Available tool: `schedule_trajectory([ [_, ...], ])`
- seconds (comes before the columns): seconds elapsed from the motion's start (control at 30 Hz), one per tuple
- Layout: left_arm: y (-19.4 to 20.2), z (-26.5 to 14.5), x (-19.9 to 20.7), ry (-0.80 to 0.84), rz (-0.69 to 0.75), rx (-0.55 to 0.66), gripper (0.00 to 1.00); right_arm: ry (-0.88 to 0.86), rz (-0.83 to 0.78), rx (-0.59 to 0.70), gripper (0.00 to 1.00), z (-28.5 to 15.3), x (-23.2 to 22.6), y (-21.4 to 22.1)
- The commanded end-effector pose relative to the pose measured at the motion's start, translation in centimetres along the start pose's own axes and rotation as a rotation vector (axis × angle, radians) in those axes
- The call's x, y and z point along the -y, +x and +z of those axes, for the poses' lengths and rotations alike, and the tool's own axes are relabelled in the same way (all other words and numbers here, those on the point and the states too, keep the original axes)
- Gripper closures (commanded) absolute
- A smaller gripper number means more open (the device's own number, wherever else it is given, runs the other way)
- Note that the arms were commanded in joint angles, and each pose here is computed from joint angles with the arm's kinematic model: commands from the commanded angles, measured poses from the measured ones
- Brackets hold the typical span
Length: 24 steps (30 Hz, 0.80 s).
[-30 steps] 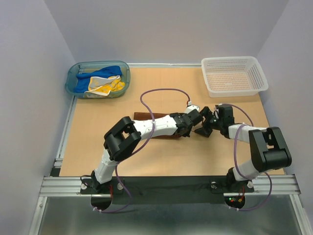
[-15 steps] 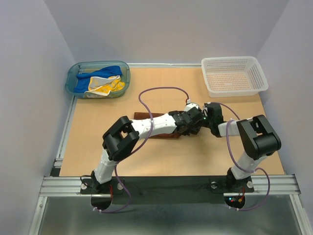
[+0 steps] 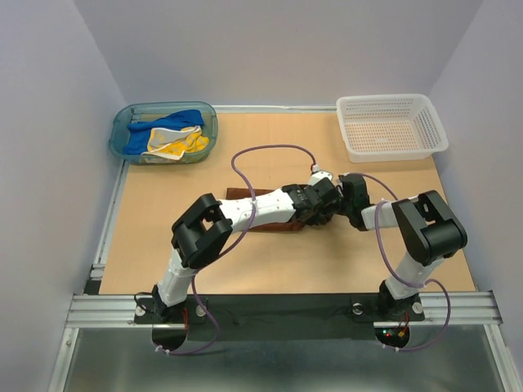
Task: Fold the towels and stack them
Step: Neatly place the folded towel into the bin
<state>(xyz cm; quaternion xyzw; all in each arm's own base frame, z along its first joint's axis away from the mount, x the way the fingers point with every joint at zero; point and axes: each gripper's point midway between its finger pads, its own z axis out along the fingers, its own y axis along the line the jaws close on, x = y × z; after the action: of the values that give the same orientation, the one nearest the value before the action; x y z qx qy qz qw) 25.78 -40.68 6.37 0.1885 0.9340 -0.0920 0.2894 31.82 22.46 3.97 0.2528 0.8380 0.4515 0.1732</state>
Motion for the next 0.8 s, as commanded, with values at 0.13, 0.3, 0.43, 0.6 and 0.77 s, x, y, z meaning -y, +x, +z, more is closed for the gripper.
schedule_trajectory([
  [0.13,-4.2,-1.5,1.9,0.066,-0.05,0.088,0.86,0.156,-0.05,-0.014,0.57,0.0,3.7,0.9],
  [0.3,-4.1,-2.2,1.8,0.083,-0.055,0.085,0.6,0.161,-0.12,0.001,0.97,0.1,2.6,-0.2],
  [0.43,-4.6,-3.1,0.3,0.097,-0.099,0.099,0.27,0.182,-0.221,0.014,0.99,0.0,1.6,-1.6],
  [0.6,-6.3,-5.5,-4.5,0.112,-0.186,0.15,0.18,0.231,-0.436,0.024,0.99,-0.3,-0.2,-5.2],
  [0.77,-8.9,-9.5,-11.5,0.078,-0.243,0.26,0.17,0.275,-0.597,0.023,0.98,-0.7,-2.3,-9.0],
])
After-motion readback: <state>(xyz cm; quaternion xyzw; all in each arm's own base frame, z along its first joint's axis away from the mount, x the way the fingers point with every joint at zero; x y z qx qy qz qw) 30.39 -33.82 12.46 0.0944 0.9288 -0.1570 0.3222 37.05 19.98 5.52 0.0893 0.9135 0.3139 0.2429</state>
